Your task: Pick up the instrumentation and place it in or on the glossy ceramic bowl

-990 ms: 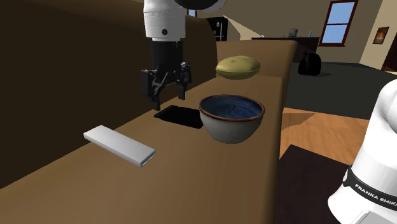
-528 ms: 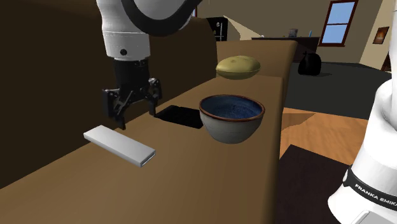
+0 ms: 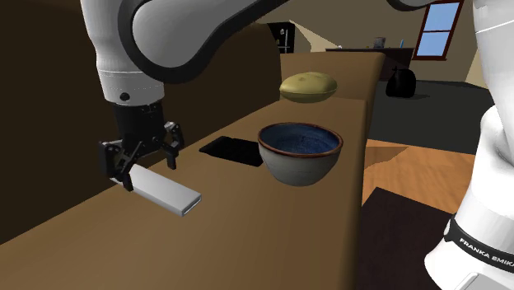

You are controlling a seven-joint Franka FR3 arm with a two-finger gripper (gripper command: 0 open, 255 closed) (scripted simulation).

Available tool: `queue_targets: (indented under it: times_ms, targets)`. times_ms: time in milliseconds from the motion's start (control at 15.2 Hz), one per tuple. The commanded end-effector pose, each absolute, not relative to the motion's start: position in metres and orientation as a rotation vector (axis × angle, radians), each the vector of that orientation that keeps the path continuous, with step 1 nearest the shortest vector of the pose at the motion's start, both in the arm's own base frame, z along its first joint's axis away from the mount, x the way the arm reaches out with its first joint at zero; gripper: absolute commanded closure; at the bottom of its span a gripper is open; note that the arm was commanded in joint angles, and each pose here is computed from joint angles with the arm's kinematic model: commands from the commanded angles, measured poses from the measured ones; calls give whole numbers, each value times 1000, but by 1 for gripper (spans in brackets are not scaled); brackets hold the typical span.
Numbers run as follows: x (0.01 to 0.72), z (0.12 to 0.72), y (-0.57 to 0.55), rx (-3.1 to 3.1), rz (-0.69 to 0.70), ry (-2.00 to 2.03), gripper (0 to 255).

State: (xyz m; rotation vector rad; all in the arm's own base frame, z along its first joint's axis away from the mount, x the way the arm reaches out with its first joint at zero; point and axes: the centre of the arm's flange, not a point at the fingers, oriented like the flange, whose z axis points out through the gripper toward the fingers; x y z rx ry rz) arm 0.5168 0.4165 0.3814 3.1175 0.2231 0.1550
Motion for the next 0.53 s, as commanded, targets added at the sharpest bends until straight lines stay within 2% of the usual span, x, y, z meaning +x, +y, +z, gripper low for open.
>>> queue_targets:
  times_ms: [0, 462]
  targets:
    - [517, 371, 417, 3118, 156, 224, 0]
    - [518, 357, 417, 3118, 156, 224, 0]
